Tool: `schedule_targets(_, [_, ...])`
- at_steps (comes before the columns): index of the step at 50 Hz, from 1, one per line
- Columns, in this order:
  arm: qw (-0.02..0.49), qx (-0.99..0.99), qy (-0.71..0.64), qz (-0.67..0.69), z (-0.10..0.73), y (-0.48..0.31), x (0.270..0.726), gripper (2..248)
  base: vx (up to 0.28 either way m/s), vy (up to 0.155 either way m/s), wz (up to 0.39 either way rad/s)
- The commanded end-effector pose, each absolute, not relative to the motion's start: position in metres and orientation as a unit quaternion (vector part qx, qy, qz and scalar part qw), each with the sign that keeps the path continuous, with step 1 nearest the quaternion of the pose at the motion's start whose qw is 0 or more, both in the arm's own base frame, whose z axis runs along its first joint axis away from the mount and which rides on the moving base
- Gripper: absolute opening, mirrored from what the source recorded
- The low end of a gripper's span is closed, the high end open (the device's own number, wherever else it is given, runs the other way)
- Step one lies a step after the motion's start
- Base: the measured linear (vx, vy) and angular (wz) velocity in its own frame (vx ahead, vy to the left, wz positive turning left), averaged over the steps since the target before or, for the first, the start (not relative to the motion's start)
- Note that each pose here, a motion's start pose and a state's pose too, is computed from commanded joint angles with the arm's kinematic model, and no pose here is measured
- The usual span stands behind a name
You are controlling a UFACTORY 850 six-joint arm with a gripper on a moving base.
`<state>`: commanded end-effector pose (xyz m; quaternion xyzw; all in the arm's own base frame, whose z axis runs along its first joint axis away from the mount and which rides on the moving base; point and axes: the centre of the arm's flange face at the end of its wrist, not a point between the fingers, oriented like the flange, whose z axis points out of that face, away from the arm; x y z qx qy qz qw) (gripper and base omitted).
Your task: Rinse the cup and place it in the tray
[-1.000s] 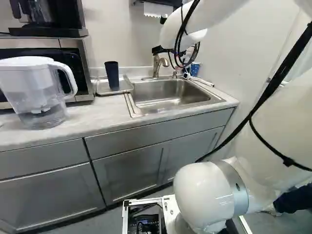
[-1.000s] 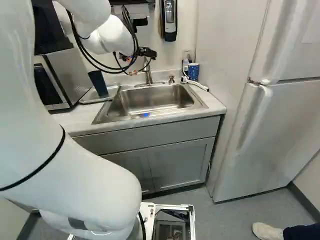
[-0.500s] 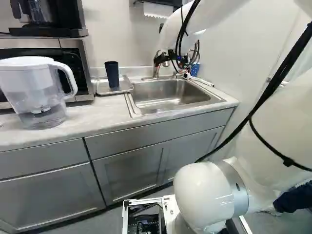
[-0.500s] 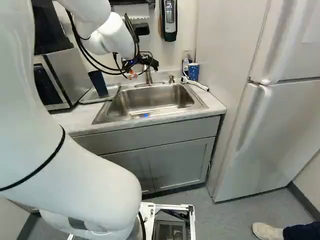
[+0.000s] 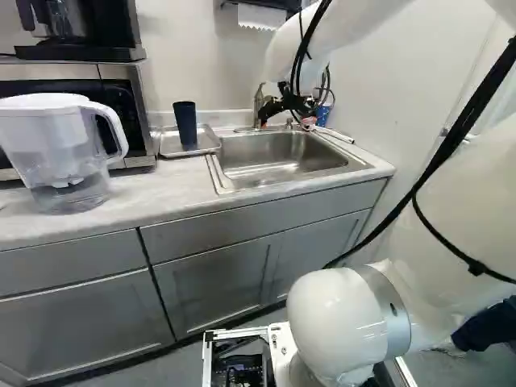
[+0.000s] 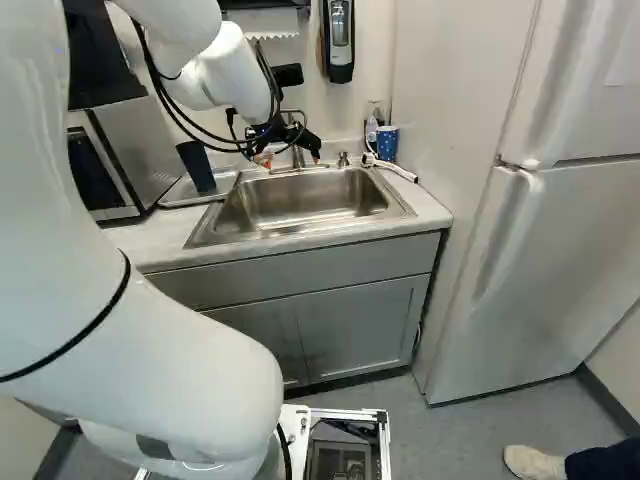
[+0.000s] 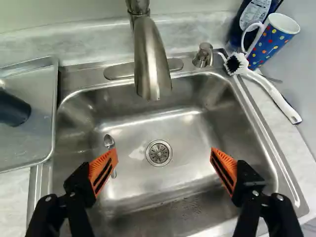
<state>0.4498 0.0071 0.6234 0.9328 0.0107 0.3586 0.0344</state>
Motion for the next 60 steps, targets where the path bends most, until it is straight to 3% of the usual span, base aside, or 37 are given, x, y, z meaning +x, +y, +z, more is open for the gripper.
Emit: schedule_targets(60, [0.034, 0.933, 0.011, 0.359, 0.6234, 0.0071, 0.4498, 247, 0.000, 0.000, 0.000])
